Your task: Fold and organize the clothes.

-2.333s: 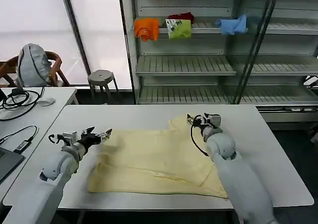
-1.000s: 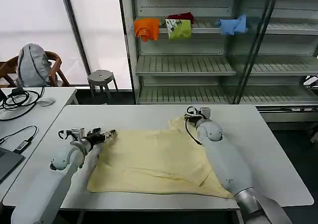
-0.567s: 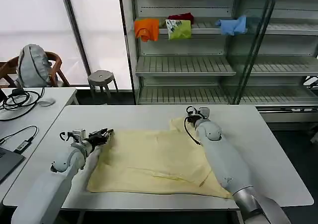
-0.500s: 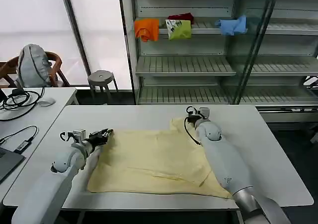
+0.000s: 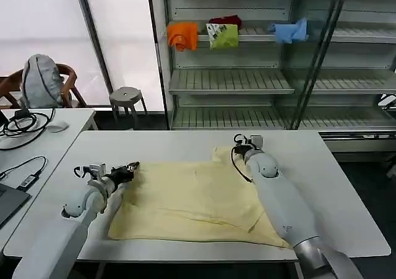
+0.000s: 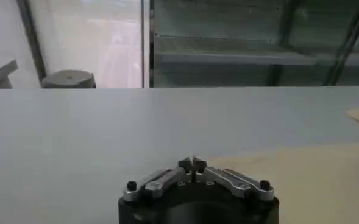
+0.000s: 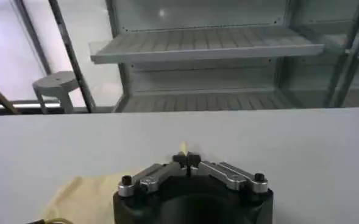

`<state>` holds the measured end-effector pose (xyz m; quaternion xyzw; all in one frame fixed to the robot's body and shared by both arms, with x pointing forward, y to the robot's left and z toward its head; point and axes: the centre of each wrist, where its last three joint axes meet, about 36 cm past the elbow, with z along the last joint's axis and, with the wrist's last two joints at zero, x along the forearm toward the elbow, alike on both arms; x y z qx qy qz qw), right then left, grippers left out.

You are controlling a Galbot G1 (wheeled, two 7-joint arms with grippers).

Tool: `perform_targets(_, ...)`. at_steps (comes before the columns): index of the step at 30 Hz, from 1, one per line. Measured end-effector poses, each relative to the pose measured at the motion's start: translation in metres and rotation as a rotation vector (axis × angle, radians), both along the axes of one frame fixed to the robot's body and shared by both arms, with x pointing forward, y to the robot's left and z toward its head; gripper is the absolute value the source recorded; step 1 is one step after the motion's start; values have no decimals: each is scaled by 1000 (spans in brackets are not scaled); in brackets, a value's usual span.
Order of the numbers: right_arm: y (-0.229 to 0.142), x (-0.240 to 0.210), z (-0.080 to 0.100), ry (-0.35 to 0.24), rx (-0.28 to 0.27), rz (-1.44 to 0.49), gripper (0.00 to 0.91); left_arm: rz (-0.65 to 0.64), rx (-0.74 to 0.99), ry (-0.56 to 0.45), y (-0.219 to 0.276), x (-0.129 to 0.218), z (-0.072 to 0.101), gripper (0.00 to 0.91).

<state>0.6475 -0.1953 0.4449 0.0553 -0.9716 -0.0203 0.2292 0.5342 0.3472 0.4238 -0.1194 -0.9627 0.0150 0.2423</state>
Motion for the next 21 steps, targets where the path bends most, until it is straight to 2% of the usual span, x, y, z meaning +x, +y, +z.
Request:
perform_targets(7,-3,-21,18,-44,15,20,0,-2,-17,-47,0,-6,9,20)
perform_targets(21,-19,-77,27,-75,26,46,0,-15,-37,-94,7,-37,22,20)
